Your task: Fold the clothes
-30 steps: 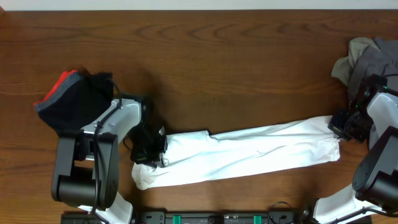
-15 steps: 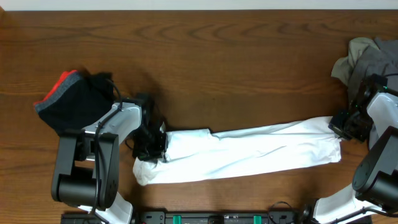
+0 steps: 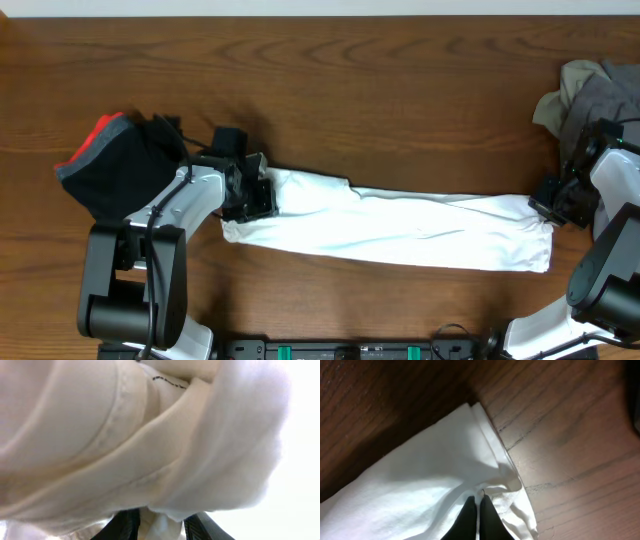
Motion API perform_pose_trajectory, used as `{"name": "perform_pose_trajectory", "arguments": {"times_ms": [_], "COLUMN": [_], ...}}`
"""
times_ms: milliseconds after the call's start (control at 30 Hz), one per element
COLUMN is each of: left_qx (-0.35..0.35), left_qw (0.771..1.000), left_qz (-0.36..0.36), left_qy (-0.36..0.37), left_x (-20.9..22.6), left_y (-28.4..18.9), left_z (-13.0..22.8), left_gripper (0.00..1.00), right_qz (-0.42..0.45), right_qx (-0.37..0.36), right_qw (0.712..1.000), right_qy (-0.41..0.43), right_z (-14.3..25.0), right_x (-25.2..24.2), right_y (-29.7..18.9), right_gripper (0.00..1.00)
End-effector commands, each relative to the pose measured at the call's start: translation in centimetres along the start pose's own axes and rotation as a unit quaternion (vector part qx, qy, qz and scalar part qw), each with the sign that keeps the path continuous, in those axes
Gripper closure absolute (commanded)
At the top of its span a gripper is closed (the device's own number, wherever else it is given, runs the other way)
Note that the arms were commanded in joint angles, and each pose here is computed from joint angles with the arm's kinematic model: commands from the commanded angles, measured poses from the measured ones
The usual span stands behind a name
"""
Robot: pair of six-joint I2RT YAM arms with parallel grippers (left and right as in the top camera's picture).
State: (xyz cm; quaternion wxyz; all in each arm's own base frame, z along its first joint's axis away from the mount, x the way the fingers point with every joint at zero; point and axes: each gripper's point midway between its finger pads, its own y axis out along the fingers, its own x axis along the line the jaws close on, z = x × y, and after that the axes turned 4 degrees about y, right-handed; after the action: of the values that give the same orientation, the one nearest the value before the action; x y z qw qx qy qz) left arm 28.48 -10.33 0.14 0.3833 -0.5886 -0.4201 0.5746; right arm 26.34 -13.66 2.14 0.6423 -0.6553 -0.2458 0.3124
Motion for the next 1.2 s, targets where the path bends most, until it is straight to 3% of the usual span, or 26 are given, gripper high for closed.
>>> {"name": "perform_pose_trajectory", "arguments": {"times_ms": [0, 400, 633, 833, 1167], "left_qx": [0.011, 0.03, 0.03, 0.031, 0.045], "left_qw": [0.998, 0.998, 0.998, 0.998, 0.997], "left_qz": [-0.054, -0.058, -0.058, -0.058, -0.06], "left_qy": [-0.01, -0.016, -0.016, -0.016, -0.02], "left_x": [2.5, 2.6, 2.6, 2.6, 2.2], "left_y": [1.4, 1.4, 1.4, 1.4, -0.1], "left_z": [0.3, 1.3, 1.3, 1.3, 2.3], "left_gripper": [0.68, 0.68, 0.67, 0.67, 0.55], "right_qz": [-0.005, 0.043, -0.068, -0.183, -0.183], "right_qx": [-0.008, -0.029, -0.044, -0.051, 0.004], "right_qw": [1.0, 0.998, 0.996, 0.975, 0.974], "right_qy": [0.006, 0.025, -0.041, -0.118, -0.132], "right_z": [-0.5, -1.3, -2.5, -3.1, 0.2], "right_x": [0.0, -2.1, 2.0, 6.2, 6.4], "right_y": [-0.5, -0.2, -0.8, -3.8, -2.5], "right_gripper": [0.98, 0.96, 0.81, 0.81, 0.8]}}
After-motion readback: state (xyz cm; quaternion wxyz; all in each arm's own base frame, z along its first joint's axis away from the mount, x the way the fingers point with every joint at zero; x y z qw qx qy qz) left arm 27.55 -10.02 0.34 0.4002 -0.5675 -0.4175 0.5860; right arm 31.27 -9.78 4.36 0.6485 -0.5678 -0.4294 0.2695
